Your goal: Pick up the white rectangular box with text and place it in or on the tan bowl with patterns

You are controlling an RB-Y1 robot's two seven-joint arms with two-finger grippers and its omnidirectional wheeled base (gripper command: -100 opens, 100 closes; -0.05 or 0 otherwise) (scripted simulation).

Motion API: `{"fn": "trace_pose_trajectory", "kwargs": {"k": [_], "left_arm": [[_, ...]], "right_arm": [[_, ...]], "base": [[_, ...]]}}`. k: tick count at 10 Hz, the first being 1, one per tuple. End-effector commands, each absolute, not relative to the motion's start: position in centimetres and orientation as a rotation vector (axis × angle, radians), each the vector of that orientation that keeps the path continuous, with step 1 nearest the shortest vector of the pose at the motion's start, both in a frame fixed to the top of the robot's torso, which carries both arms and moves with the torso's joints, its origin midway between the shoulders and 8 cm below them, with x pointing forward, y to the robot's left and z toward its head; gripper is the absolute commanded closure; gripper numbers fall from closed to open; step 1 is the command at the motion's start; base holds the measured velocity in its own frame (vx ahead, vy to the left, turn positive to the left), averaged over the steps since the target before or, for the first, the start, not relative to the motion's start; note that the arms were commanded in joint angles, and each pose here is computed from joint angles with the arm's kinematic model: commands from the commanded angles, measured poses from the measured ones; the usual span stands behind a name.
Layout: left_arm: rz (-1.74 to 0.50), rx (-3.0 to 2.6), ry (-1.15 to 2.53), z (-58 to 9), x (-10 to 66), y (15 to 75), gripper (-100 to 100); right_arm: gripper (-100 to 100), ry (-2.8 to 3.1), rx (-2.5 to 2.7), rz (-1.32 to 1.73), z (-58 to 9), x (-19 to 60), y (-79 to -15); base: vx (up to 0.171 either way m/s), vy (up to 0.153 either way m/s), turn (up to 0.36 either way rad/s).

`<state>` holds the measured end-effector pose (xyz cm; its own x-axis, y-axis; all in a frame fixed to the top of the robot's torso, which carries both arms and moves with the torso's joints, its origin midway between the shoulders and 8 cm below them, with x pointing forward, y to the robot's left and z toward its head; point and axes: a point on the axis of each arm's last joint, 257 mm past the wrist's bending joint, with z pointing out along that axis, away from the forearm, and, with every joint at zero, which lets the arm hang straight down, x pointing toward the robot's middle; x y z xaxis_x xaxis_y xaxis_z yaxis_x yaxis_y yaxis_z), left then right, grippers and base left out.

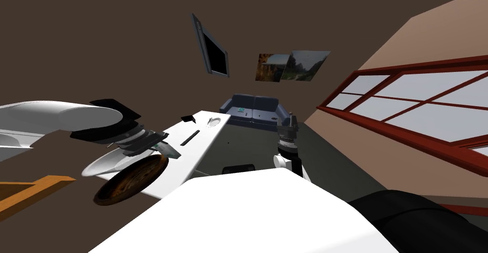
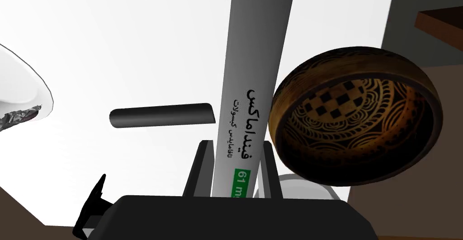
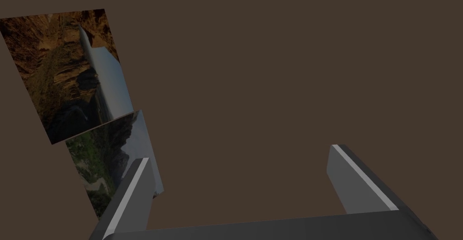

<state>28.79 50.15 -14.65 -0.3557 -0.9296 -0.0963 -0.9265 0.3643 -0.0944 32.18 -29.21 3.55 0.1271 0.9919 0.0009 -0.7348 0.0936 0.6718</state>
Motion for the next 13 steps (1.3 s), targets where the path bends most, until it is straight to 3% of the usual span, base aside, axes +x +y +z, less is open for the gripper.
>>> {"fn": "trace_pose_trajectory", "kwargs": {"k": [1,10,11,13], "left_arm": [[-0.016,-1.724,2.463,-13.7,28.8,50.7,100],[0.059,-1.795,2.399,-10.1,28.8,52.2,100],[0.06,-1.797,2.397,-10.1,28.8,52.3,-100],[0.061,-1.797,2.398,-10.1,28.8,52.3,-100]], "right_arm": [[0,0.529,0.603,1.373,3.6,32.2,-29.2],[0,0.529,0.603,1.373,3.5,32.2,-29.2],[0,0.529,0.603,1.373,3.5,32.2,-29.2],[0,0.529,0.603,1.373,3.5,32.2,-29.2]], "base": [[-0.088,0.059,0.047],[-0.062,0.048,0.032],[0.0,0.0,0.0],[0.0,0.0,0.0]]}}
